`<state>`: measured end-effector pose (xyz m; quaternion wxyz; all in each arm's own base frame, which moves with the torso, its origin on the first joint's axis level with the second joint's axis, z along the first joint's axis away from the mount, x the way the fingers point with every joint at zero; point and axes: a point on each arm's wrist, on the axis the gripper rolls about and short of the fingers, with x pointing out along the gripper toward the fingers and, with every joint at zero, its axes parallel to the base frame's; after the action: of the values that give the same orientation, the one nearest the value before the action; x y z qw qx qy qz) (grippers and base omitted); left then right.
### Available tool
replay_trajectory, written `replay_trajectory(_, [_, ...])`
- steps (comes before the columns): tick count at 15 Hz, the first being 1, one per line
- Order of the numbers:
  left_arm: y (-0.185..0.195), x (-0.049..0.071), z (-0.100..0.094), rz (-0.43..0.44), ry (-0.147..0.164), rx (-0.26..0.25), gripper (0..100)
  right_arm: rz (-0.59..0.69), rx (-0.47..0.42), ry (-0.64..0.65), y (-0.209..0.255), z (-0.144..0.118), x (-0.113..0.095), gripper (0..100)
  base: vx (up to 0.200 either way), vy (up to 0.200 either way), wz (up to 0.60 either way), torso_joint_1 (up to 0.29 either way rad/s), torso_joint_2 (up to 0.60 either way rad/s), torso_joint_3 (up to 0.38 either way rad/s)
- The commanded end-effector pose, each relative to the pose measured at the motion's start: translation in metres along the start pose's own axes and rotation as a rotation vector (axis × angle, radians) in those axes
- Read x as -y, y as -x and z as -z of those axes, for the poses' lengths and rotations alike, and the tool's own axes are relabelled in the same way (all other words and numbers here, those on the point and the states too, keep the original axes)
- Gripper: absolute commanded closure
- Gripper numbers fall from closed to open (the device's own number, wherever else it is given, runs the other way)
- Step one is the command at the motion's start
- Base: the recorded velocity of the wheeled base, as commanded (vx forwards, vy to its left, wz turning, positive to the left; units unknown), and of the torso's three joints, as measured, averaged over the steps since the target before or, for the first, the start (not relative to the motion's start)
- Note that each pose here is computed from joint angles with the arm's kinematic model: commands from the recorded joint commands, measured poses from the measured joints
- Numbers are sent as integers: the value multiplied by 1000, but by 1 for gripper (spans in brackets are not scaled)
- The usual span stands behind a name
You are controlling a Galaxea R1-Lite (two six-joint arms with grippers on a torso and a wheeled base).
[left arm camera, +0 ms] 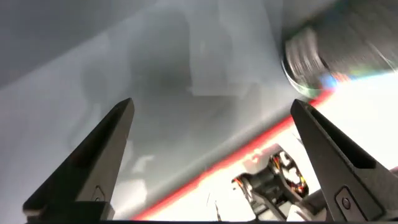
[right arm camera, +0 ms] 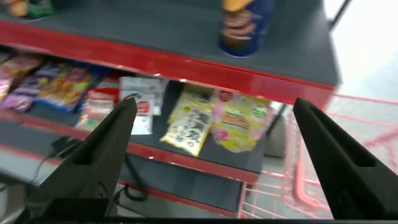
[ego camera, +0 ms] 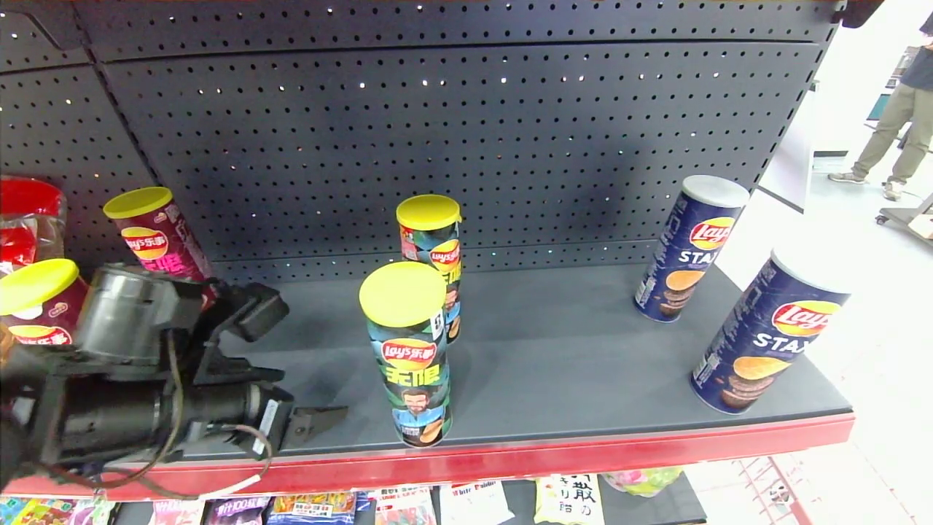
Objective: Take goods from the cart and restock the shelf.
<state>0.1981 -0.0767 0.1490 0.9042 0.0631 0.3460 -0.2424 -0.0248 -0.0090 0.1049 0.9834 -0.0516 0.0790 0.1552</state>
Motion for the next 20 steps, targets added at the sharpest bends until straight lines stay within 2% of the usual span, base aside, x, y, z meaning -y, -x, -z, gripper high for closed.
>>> replay_trajectory(1, [93,7,43,-103,12,261,0,-1,-35,10,-4,11,-1,0,0,0,0,0,0,0])
replay_trajectory(3, [127,6,57,-222,60,359,0,67,-36,6,-3,11,-1,0,0,0,0,0,0,0])
replay_trajectory(4, [137,8,63,-253,84,388,0,99,-39,3,-3,11,-1,0,0,0,0,0,0,0])
replay_trajectory(5, [155,16,82,-280,114,421,0,157,-36,-4,-2,9,-1,0,0,0,0,0,0,0])
replay_trajectory(6, [168,26,106,-281,126,422,0,210,-39,-13,-2,7,-2,0,0,0,0,0,0,0])
replay_trajectory(7, [179,39,141,-279,144,402,0,287,-52,-28,-3,9,-4,0,0,0,0,0,0,0])
replay_trajectory(8, [183,44,160,-295,164,392,0,342,-56,-38,-3,10,-6,0,0,0,0,0,0,0])
replay_trajectory(9, [183,47,172,-337,180,396,0,385,-58,-47,-3,10,-7,0,0,0,0,0,0,0])
replay_trajectory(11, [176,45,182,-437,238,387,0,415,-48,-52,-2,11,-9,0,0,0,0,0,0,0])
replay_trajectory(12, [168,43,193,-505,305,420,0,378,6,-42,2,13,-11,0,0,0,0,0,0,0])
replay_trajectory(13, [159,42,202,-542,312,447,0,373,46,-35,5,15,-12,0,0,0,0,0,0,0])
replay_trajectory(14, [154,39,199,-558,312,494,0,374,51,-35,4,16,-12,0,0,0,0,0,0,0])
replay_trajectory(15, [148,36,195,-545,295,584,0,378,57,-44,2,19,-11,0,0,0,0,0,0,0])
replay_trajectory(16, [136,33,197,-506,267,636,0,372,89,-46,0,18,-11,0,0,0,0,0,0,0])
replay_trajectory(17, [126,31,201,-485,227,663,0,341,103,-42,-1,18,-11,0,0,0,0,0,0,0])
replay_trajectory(18, [126,31,199,-459,200,708,0,295,112,-40,-2,19,-12,0,0,0,0,0,0,0])
replay_trajectory(19, [121,31,204,-435,181,639,0,343,152,-62,-5,21,-10,0,0,0,0,0,0,0])
replay_trajectory(20, [122,31,203,-441,148,640,0,460,176,-98,-5,21,-7,0,0,0,0,0,0,0])
